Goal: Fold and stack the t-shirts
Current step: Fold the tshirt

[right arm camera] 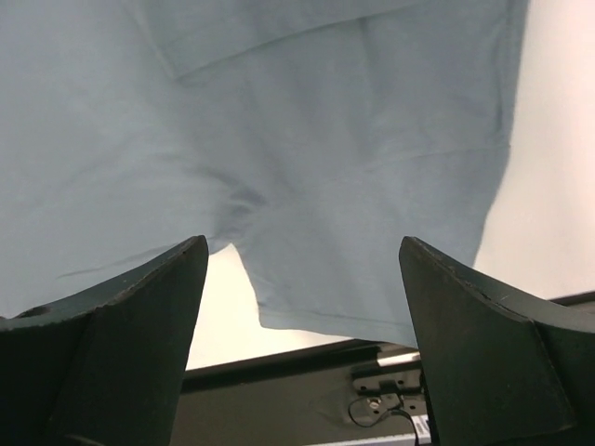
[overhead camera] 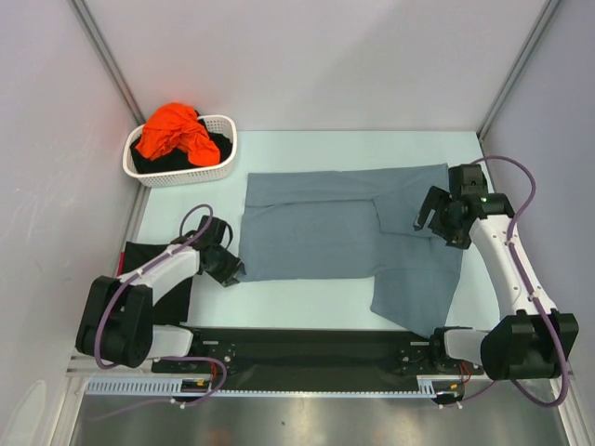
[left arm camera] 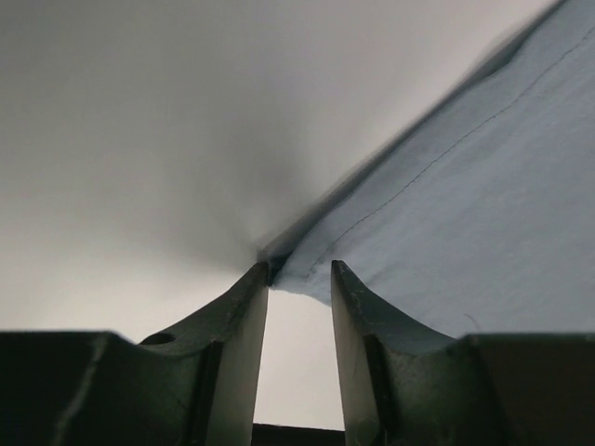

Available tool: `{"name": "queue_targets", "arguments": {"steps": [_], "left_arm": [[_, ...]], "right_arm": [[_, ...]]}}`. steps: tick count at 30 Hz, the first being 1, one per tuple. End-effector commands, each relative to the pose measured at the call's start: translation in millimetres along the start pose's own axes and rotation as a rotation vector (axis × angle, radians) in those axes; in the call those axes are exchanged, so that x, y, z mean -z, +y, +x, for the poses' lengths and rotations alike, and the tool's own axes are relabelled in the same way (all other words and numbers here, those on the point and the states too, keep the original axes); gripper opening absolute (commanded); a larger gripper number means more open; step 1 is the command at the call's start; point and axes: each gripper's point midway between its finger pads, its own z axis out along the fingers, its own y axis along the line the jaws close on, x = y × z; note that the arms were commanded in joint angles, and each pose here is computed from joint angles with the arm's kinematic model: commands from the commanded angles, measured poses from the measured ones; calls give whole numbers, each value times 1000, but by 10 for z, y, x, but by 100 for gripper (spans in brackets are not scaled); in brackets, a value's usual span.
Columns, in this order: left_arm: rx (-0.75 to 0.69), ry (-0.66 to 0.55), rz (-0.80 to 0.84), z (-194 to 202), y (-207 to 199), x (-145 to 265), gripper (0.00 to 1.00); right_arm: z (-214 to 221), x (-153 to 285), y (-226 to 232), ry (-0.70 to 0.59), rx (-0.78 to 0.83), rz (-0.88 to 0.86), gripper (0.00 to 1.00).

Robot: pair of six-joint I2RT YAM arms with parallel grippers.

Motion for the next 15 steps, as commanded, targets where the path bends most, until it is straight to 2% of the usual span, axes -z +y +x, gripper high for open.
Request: {"name": "queue_targets", "arguments": {"steps": [1, 6, 7, 13, 15], "left_arm": [[23, -3, -56, 7, 153, -149, 38], [48, 5, -83, 55, 260, -183, 33], [44, 4, -83, 56, 269, -186, 32], [9, 8, -77, 34, 218, -205, 15], [-12, 8, -77, 12, 190, -185, 13]], "right_arm": [[-14, 140, -119, -5, -3, 14, 89], [32, 91, -404, 25, -148, 50, 89], [35, 52, -508, 40, -229, 78, 88], [513, -183, -606, 188, -330, 93, 70], [751, -251, -694, 256, -352, 132, 57]]}}
